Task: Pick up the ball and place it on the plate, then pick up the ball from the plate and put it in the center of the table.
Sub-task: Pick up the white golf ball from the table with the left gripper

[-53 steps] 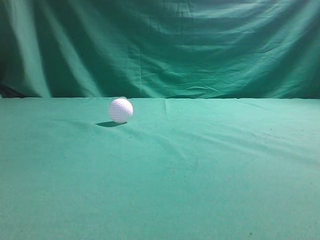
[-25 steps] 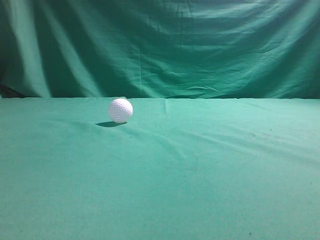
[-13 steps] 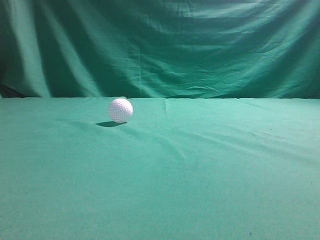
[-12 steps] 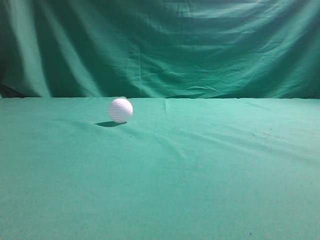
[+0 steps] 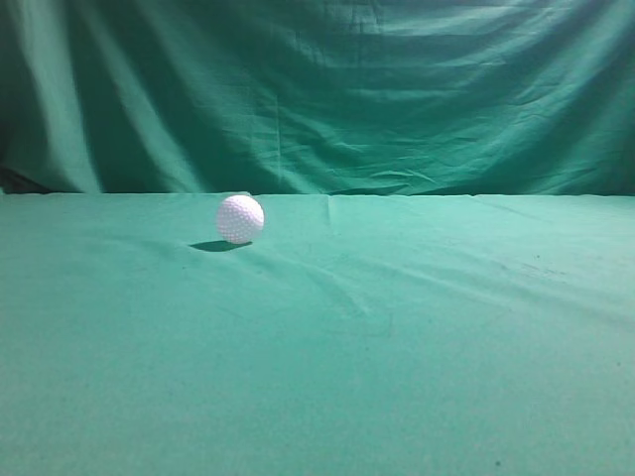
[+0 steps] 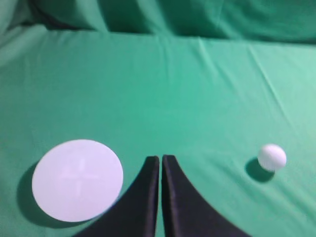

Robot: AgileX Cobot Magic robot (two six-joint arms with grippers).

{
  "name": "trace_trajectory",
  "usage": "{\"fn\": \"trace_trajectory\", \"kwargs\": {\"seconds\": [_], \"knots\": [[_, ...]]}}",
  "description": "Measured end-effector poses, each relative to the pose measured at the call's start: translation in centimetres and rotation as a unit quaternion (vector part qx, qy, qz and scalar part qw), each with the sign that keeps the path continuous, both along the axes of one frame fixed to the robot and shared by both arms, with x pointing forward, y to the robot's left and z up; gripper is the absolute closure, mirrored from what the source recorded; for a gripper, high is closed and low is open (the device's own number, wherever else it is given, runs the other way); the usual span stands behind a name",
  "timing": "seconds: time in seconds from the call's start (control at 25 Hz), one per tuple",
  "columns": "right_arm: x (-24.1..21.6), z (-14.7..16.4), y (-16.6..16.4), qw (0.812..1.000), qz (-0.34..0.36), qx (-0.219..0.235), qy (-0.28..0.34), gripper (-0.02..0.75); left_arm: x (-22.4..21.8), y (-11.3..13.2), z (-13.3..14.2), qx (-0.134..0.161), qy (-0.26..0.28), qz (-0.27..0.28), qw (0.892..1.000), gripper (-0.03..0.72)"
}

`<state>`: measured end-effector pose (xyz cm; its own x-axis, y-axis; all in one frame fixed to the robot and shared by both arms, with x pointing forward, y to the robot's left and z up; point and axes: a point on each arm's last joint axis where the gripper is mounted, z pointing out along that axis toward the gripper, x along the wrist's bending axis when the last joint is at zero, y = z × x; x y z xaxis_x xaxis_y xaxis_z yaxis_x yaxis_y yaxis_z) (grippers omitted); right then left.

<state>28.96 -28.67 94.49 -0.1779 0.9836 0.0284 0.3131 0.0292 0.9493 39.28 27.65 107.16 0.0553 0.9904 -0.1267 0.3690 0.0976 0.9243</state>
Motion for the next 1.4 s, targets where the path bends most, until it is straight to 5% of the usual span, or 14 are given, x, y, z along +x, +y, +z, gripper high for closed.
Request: {"fn": "trace_trajectory", "kwargs": {"seconds": [0.2, 0.44, 0.72, 1.04, 1.2, 1.36, 1.4], "knots": [[0.0, 0.0, 0.0, 1.000, 0.000, 0.000, 0.000, 0.738, 2.7, -3.7, 2.0, 0.073, 0.070, -0.083, 0.991, 0.688], [0.0, 0.0, 0.0, 1.000, 0.000, 0.000, 0.000, 0.738, 6.3, -8.0, 2.8, 0.103, 0.153, -0.153, 0.971, 0.688], [0.0, 0.0, 0.0, 1.000, 0.000, 0.000, 0.000, 0.738, 11.6, -13.1, -0.8, 0.121, 0.256, -0.266, 0.922, 0.688], [0.0, 0.0, 0.0, 1.000, 0.000, 0.000, 0.000, 0.738, 18.0, -17.1, -4.9, 0.139, 0.365, -0.292, 0.873, 0.688], [0.0, 0.0, 0.0, 1.000, 0.000, 0.000, 0.000, 0.738, 20.3, -18.5, -6.3, 0.143, 0.382, -0.295, 0.864, 0.688], [0.0, 0.0, 0.0, 1.000, 0.000, 0.000, 0.000, 0.738, 21.9, -19.3, -6.7, 0.144, 0.374, -0.296, 0.867, 0.688], [0.0, 0.0, 0.0, 1.000, 0.000, 0.000, 0.000, 0.738, 22.1, -19.3, -6.8, 0.149, 0.372, -0.295, 0.867, 0.639]]}}
